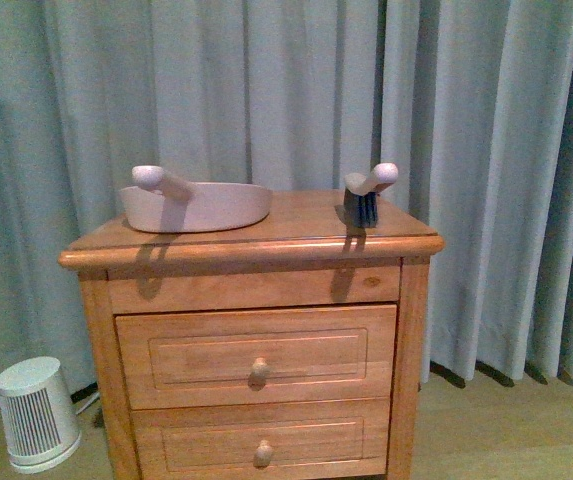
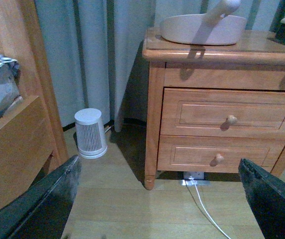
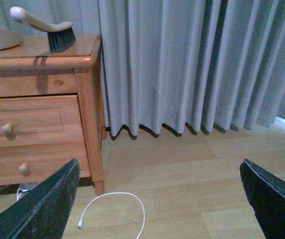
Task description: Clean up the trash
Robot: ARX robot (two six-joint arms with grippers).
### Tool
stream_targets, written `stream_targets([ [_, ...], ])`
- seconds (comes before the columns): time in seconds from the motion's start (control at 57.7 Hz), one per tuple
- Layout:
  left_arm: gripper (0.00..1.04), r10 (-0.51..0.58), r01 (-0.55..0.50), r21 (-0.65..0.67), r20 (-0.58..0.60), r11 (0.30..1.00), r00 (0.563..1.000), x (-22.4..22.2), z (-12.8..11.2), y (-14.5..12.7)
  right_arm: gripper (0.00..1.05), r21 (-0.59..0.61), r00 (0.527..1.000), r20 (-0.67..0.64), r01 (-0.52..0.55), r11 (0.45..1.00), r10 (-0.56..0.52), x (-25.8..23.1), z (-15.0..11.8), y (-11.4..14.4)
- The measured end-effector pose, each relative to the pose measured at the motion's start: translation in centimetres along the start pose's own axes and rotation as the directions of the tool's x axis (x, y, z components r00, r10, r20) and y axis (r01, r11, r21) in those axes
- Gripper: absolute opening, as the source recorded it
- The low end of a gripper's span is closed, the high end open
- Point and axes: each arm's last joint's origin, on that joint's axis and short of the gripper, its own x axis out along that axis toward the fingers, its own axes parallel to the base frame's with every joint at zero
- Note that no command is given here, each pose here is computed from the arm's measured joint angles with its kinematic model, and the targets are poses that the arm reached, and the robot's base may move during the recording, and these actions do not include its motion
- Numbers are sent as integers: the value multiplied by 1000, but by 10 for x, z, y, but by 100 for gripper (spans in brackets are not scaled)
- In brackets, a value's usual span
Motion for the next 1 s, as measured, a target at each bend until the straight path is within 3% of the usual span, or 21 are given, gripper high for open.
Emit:
stream_targets([
  [1.005,97,0,0,0,0,1000,1000,0,0,0,97,0,1000,0,0,1000,0,0,0,0],
])
